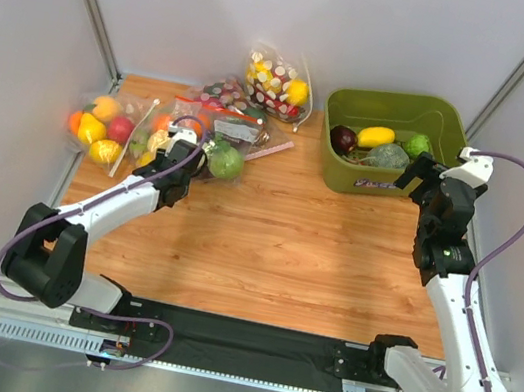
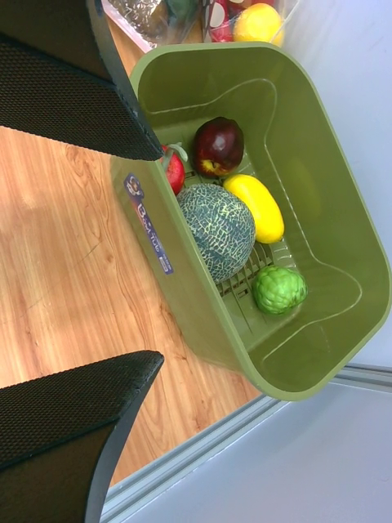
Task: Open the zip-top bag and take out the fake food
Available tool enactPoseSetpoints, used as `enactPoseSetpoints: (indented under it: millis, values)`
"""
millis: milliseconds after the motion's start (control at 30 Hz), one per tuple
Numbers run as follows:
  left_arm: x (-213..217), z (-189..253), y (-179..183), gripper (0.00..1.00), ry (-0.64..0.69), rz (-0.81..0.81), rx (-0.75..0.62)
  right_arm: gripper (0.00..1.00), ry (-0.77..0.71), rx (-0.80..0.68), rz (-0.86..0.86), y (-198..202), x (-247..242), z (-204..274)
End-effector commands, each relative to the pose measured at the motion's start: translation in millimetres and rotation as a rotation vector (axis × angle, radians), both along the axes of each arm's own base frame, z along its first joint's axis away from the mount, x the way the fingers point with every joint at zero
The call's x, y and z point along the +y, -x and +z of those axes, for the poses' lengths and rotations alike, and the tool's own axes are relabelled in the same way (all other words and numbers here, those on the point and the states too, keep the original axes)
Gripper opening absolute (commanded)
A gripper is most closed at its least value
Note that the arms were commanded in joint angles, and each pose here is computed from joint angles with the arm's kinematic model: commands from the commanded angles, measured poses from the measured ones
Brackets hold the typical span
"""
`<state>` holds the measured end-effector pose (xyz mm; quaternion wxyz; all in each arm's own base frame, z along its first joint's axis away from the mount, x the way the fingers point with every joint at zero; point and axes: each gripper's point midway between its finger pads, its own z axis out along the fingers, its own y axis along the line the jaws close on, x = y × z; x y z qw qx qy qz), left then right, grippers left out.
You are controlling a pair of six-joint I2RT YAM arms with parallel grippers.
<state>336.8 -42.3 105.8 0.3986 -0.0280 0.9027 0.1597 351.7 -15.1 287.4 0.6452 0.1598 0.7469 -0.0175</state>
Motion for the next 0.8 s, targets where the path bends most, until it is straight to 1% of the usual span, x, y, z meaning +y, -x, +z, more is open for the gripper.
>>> enactPoseSetpoints:
  millis: [0, 33, 100, 133, 167, 267, 333, 400, 433, 467, 500, 533, 567, 600, 633, 667, 733, 767]
  values:
    - [-5.7, 5.3, -7.8, 0.46, 0.002, -0.030, -0.031, 1.00, 0.005, -0.049, 0.012, 2.2, 1.0, 24.6]
    - [-4.9, 4.8, -7.1, 0.29, -0.007, -0.034, -0.023, 1.00, 0.005, -0.047, 0.012, 2.2, 1.0, 23.8]
    - [-3.6, 6.1, -5.7, 0.14, -0.012, -0.030, -0.016, 1.00, 0.004, -0.048, 0.017, 2.4, 1.8, 24.3]
    - [-1.5, 7.7, -1.8, 0.03, -0.018, -0.027, -0.006, 1.00, 0.003, -0.046, 0.018, 2.5, 2.1, 23.2]
    - [-0.4, 10.6, -0.6, 0.00, -0.017, -0.021, -0.010, 1.00, 0.004, -0.045, 0.018, 2.6, 2.0, 23.6]
    - [0.7, 25.9, 6.7, 0.00, 0.002, -0.024, -0.029, 1.00, 0.000, -0.049, 0.024, 2.6, 3.2, 24.4]
    - [1.6, 46.2, 13.7, 0.00, 0.025, -0.027, -0.054, 1.00, -0.004, -0.048, 0.033, 2.5, 5.2, 24.4]
    - [-3.3, 68.0, 14.8, 0.00, 0.058, -0.059, -0.086, 1.00, -0.009, -0.050, 0.041, 2.3, 6.4, 25.5]
    - [-3.5, 79.2, 21.3, 0.00, 0.069, -0.080, -0.094, 1.00, -0.007, -0.048, 0.046, 2.4, 7.3, 25.5]
    - [-11.2, 93.8, 20.8, 0.00, 0.102, -0.119, -0.108, 1.00, -0.008, -0.053, 0.048, 2.6, 7.6, 27.5]
    - [-14.4, 101.6, 22.7, 0.00, 0.105, -0.156, -0.106, 1.00, -0.011, -0.053, 0.056, 2.4, 9.2, 27.5]
    - [-16.0, 105.4, 29.7, 0.00, 0.108, -0.185, -0.080, 1.00, -0.010, -0.053, 0.061, 2.8, 9.9, 27.9]
    - [-25.2, 109.8, 33.1, 0.00, 0.140, -0.238, -0.064, 0.99, -0.012, -0.057, 0.072, 2.9, 12.0, 29.9]
    - [-30.6, 122.9, 32.8, 0.00, 0.136, -0.300, -0.068, 0.99, -0.014, -0.057, 0.099, 2.6, 16.5, 30.1]
    - [-35.5, 124.8, 38.6, 0.00, 0.144, -0.339, -0.047, 0.99, -0.011, -0.061, 0.117, 2.9, 19.5, 32.1]
    - [-46.6, 133.7, 41.3, 0.00, 0.179, -0.403, -0.049, 0.99, -0.009, -0.067, 0.134, 3.7, 22.2, 33.9]
    - [-57.9, 142.7, 48.5, 0.00, 0.197, -0.504, -0.050, 0.98, -0.009, -0.079, 0.202, 4.4, 33.6, 38.0]
    - [-68.9, 149.3, 53.2, 0.00, 0.233, -0.567, -0.058, 0.98, -0.002, -0.088, 0.229, 5.2, 37.4, 41.2]
